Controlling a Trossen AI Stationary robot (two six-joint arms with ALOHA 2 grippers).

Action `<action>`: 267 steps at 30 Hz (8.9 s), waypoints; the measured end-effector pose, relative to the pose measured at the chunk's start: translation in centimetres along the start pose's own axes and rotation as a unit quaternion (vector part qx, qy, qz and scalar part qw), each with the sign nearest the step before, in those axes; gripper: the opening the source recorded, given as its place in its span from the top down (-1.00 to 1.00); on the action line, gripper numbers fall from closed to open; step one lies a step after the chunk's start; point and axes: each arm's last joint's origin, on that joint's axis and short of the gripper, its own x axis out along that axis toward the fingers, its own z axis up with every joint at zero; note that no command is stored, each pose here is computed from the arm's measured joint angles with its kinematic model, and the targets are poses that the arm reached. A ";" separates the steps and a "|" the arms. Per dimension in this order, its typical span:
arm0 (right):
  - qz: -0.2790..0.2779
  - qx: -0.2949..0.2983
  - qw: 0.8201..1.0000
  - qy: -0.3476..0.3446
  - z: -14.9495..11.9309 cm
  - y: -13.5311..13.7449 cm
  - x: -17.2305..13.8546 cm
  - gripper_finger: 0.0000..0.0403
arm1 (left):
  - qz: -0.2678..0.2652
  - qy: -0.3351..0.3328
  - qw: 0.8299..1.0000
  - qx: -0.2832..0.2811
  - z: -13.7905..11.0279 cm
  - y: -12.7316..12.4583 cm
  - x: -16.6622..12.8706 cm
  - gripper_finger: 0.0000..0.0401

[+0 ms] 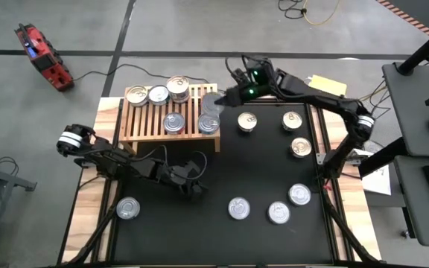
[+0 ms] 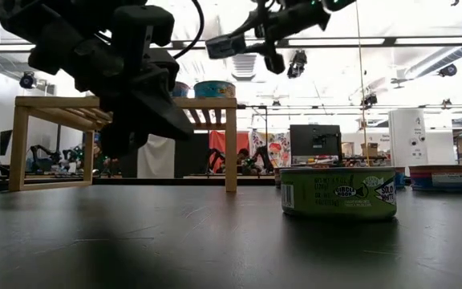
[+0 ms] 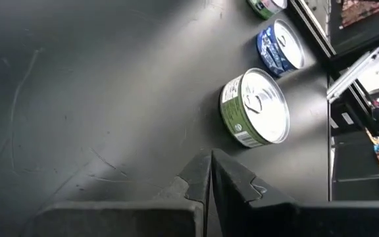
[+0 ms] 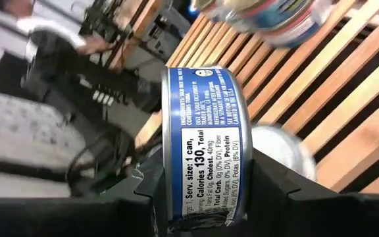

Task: Stack canned seafood by type on shelf
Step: Put the top blue tuna can on the shelf, then stack the blue tuna can on top of the other blue tuna can on the shelf

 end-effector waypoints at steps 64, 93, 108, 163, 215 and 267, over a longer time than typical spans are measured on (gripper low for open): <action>-0.071 0.167 0.983 0.023 6.9 -9.9 6.0 0.00 | 0.046 -0.061 0.997 0.023 0.3 0.2 0.0 1.00; -0.116 0.171 0.977 0.051 6.6 -11.1 4.6 -0.19 | 0.047 -0.062 0.997 0.023 0.3 0.2 0.0 1.00; -0.164 0.021 0.986 -0.005 7.8 -7.9 1.4 -0.03 | 0.045 -0.059 0.997 0.023 0.3 0.2 0.0 1.00; -0.148 -0.350 0.924 0.044 4.6 -8.1 7.3 0.96 | 0.060 -0.066 0.996 0.027 0.2 0.4 0.0 1.00; -0.112 -0.346 0.931 -0.033 6.8 -2.0 3.9 0.96 | -0.019 -0.020 1.000 -0.008 -0.8 -1.8 -1.4 1.00; -0.080 -0.311 0.941 0.111 -3.1 5.3 1.6 0.95 | 0.333 0.364 0.811 -0.315 -9.2 0.2 -10.2 1.00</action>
